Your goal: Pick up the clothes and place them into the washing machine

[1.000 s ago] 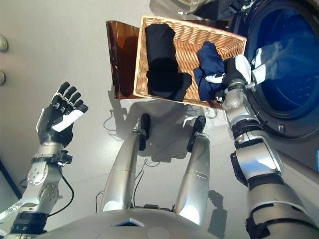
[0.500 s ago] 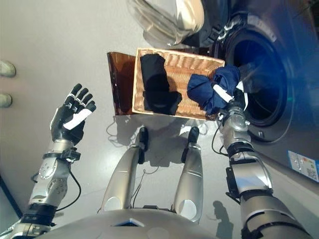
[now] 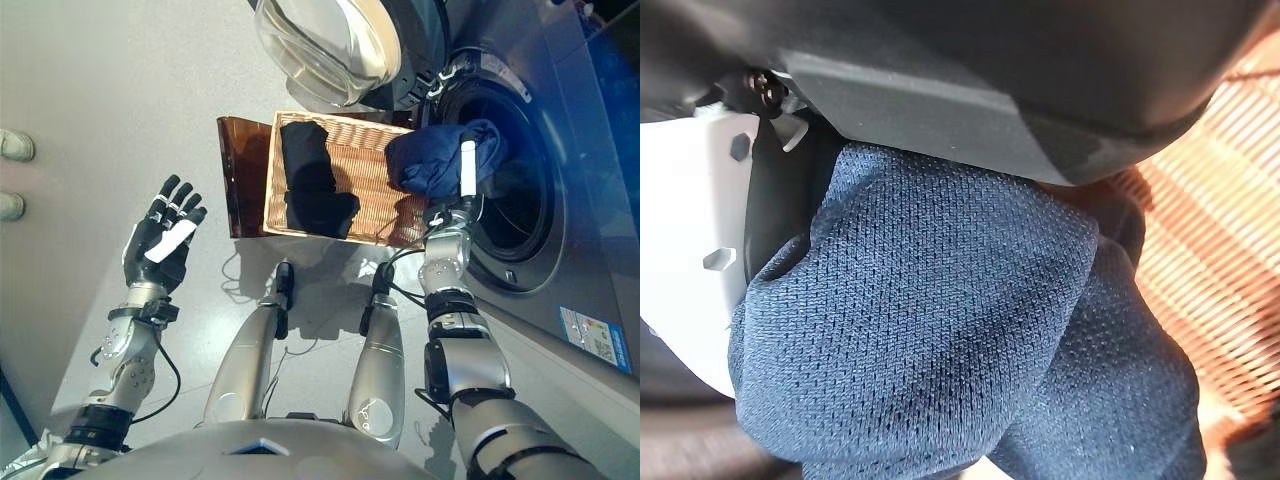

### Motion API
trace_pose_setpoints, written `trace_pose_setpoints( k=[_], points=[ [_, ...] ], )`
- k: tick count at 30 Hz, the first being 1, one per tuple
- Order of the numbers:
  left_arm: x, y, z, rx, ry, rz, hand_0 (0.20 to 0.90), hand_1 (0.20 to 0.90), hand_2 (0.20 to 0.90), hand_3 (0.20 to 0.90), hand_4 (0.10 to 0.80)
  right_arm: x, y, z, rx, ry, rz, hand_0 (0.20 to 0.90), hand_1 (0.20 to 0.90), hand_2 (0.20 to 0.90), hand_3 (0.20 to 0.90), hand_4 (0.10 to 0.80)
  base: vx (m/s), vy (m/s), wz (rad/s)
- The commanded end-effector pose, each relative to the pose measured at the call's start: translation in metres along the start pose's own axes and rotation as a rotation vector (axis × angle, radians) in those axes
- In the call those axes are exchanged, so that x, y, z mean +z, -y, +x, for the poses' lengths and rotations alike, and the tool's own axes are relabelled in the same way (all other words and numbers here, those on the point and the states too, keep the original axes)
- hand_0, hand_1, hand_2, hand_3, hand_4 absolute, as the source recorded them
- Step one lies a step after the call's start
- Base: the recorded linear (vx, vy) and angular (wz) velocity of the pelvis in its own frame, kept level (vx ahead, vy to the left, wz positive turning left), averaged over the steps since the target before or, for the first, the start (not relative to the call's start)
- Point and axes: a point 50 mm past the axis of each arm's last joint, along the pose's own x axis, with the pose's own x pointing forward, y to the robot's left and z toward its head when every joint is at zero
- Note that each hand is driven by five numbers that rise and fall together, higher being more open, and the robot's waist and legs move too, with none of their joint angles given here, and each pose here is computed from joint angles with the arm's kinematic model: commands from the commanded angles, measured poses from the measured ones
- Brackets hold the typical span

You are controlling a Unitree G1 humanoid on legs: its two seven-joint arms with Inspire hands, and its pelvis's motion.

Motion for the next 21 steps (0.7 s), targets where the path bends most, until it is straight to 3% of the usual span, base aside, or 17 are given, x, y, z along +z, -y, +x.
trace_pose_setpoints(
  k=[1,12,21],
  points=[
    [0.035,-0.003,0.004,-0.002,0.190,0.010,0.900,0.900,0.900,0.900,0.800,0.027,-0.018,0.005,0.056,0.171,0.094,0.200,0.200,0.200,0.200,0.300,0.000,0.000,0.00],
    [0.031,0.001,0.001,-0.010,0.179,0.017,0.900,0.900,0.900,0.900,0.800,0.032,-0.016,0.012,-0.116,0.241,0.218,0.200,0.200,0.200,0.200,0.300,-0.006,0.001,-0.03],
    [0.036,0.009,-0.001,-0.100,0.167,0.077,0.900,0.900,0.900,0.900,0.800,0.088,-0.044,0.030,-0.140,0.398,0.307,0.200,0.200,0.200,0.200,0.300,-0.001,-0.003,-0.03]
  ],
)
